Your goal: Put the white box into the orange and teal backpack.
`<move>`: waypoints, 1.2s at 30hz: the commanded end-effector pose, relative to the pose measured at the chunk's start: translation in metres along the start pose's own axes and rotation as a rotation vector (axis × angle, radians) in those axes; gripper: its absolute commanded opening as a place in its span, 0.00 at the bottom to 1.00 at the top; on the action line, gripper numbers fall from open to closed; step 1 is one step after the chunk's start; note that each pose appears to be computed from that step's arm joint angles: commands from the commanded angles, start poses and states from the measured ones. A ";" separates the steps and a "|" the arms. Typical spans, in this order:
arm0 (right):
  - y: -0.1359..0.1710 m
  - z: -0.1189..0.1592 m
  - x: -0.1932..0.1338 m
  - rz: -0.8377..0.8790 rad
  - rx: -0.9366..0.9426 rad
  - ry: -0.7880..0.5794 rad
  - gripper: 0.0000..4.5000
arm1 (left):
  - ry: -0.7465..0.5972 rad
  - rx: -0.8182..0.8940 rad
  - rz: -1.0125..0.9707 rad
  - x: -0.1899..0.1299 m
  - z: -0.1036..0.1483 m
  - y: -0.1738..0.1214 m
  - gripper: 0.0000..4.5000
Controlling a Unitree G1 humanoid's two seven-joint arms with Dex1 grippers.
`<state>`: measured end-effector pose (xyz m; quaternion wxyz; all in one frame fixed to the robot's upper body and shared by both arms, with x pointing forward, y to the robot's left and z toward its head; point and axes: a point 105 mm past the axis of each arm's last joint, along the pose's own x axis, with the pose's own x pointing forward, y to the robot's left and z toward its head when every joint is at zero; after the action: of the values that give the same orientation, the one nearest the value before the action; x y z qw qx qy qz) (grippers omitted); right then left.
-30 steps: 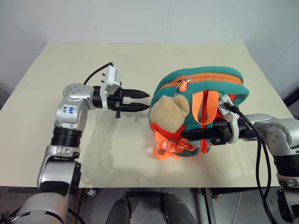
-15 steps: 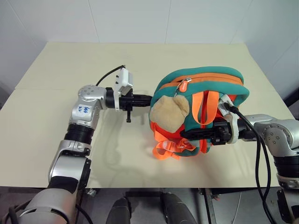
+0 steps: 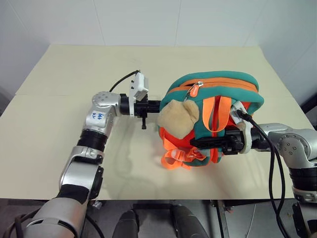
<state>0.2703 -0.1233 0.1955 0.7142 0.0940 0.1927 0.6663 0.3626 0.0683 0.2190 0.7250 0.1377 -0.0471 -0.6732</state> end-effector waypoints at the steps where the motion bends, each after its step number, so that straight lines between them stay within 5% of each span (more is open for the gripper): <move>1: 0.007 0.002 0.000 0.019 -0.019 -0.003 0.00 | 0.050 0.028 0.008 -0.020 0.012 -0.008 0.18; 7: 0.005 0.001 0.002 0.024 -0.015 -0.002 0.00 | 0.033 0.059 0.055 -0.050 0.036 -0.022 0.62; 13: 0.005 0.001 0.001 0.027 -0.014 -0.001 0.00 | -0.064 0.022 0.014 -0.045 0.056 -0.045 0.99; 18: 0.005 0.002 0.003 0.032 -0.010 0.001 0.00 | -0.157 0.021 -0.093 -0.028 0.068 -0.071 0.99; 31: 0.005 0.002 0.005 0.037 -0.008 -0.003 0.00 | -0.155 0.037 -0.087 0.006 0.049 -0.065 0.99; 36: 0.005 0.002 0.004 0.027 -0.011 -0.009 0.00 | -0.185 0.051 -0.084 -0.001 0.056 -0.059 0.72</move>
<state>0.2703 -0.1218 0.1937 0.7114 0.1015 0.1937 0.6680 0.2936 0.0558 0.2447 0.6909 0.0827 -0.1021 -0.7109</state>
